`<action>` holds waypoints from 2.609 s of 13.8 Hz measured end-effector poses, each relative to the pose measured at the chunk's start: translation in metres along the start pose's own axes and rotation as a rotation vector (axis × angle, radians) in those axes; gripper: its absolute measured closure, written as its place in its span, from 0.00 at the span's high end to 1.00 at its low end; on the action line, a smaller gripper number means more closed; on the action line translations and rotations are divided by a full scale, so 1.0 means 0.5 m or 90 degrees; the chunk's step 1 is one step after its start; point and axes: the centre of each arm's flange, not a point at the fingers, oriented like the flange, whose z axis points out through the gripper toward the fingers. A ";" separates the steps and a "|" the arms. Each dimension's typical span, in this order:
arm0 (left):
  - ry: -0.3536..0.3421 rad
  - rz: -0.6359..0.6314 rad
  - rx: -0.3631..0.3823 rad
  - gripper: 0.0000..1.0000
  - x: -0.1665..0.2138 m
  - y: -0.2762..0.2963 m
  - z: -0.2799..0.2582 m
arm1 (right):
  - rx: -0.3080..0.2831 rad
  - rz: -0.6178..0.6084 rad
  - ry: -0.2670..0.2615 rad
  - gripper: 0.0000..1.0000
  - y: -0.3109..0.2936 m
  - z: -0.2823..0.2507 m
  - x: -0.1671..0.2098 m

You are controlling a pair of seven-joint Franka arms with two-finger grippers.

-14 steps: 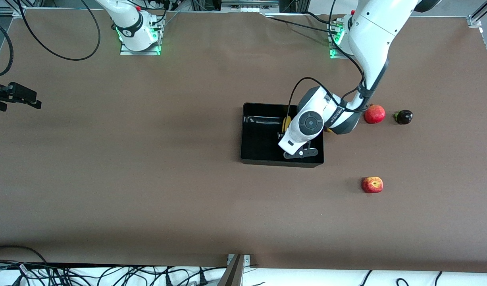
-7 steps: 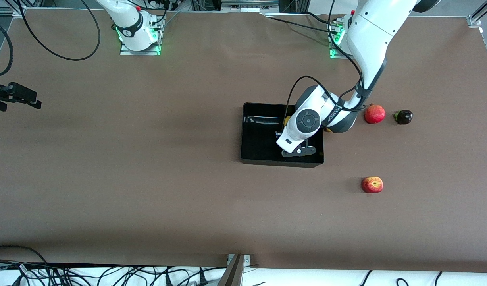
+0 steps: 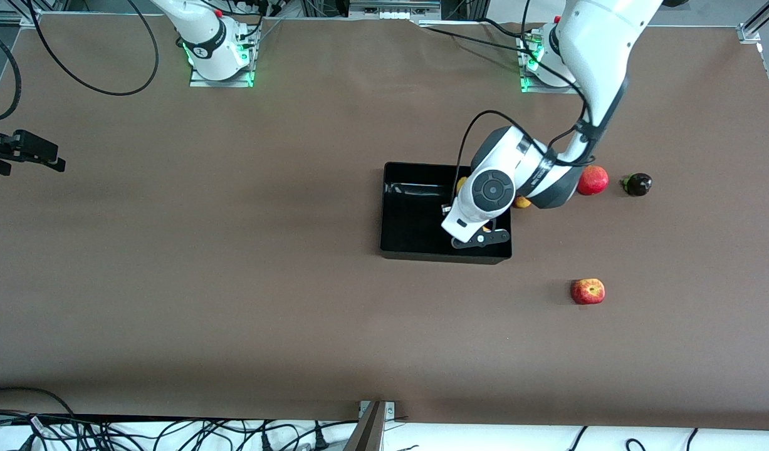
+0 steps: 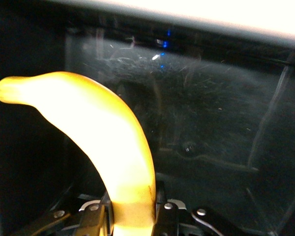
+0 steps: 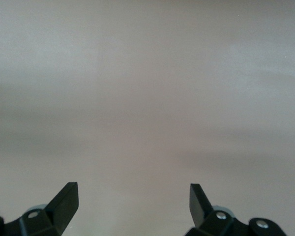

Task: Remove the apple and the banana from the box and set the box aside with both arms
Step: 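Lift the banana out with the left gripper and lay it beside the apple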

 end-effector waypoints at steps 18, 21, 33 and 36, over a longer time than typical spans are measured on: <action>0.047 0.268 0.023 0.34 0.356 -0.719 -0.097 | 0.000 0.000 -0.001 1.00 0.000 0.001 0.000; 0.092 0.271 0.022 0.34 0.406 -0.720 -0.023 | 0.000 0.000 -0.001 1.00 0.001 0.001 0.000; 0.160 0.263 0.012 0.36 0.475 -0.732 0.123 | 0.007 -0.052 -0.035 1.00 -0.088 0.056 0.033; 0.162 0.256 0.021 0.53 0.479 -0.748 0.128 | 0.032 -0.100 -0.078 1.00 -0.234 0.144 0.076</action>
